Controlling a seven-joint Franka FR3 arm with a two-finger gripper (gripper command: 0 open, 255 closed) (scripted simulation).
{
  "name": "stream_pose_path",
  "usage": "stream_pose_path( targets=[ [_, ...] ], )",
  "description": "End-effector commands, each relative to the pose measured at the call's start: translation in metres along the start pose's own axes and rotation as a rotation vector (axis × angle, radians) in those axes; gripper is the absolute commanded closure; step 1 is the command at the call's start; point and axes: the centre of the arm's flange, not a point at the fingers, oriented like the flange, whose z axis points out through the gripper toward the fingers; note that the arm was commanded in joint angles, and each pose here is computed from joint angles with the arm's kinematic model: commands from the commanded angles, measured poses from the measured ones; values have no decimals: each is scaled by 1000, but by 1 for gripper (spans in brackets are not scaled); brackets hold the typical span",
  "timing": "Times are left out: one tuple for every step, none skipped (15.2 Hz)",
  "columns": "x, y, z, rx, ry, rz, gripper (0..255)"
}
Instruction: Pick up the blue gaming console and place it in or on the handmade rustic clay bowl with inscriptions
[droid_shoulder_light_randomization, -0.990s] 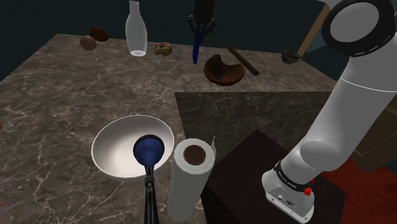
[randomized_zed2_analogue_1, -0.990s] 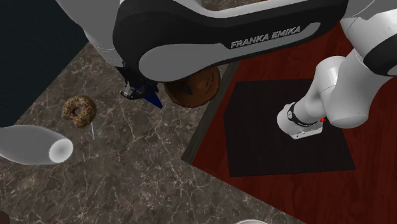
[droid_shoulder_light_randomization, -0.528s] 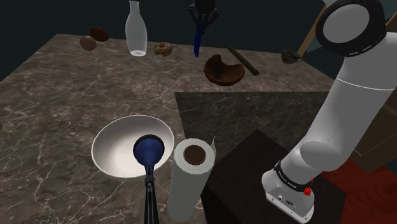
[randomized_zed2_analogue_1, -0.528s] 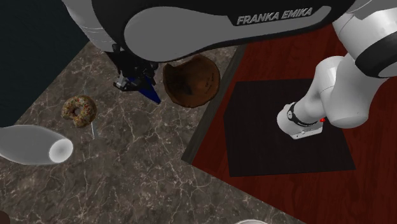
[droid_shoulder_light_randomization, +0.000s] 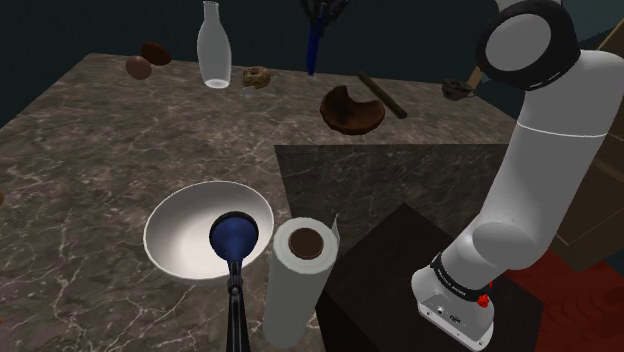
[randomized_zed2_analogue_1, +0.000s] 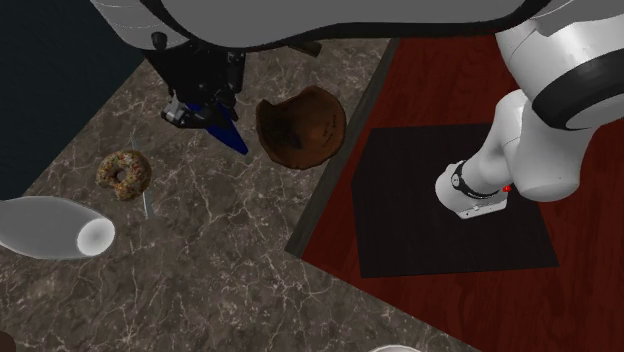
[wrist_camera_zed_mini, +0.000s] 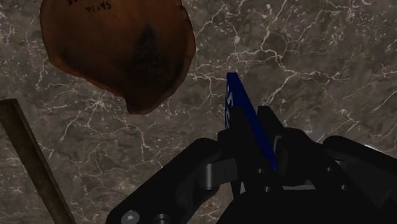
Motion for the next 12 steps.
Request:
stream_pose_path(
  targets=[
    [0,1,-12,0,0,0,255],
    [0,1,-17,0,0,0,255],
    [0,1,-18,0,0,0,255],
    [-5,13,-21,0,0,0,255],
    [-10,25,-24,0,0,0,255],
    [-15,37,-27,0,0,0,255],
    [-20,49,-30,0,0,0,255],
    [-25,60,-33,0,0,0,255],
    [-30,72,-37,0,0,0,255],
    [-35,84,-40,0,0,0,255],
    [-40,96,-43,0,0,0,255],
    [-44,108,-46,0,0,0,255]
  ],
)
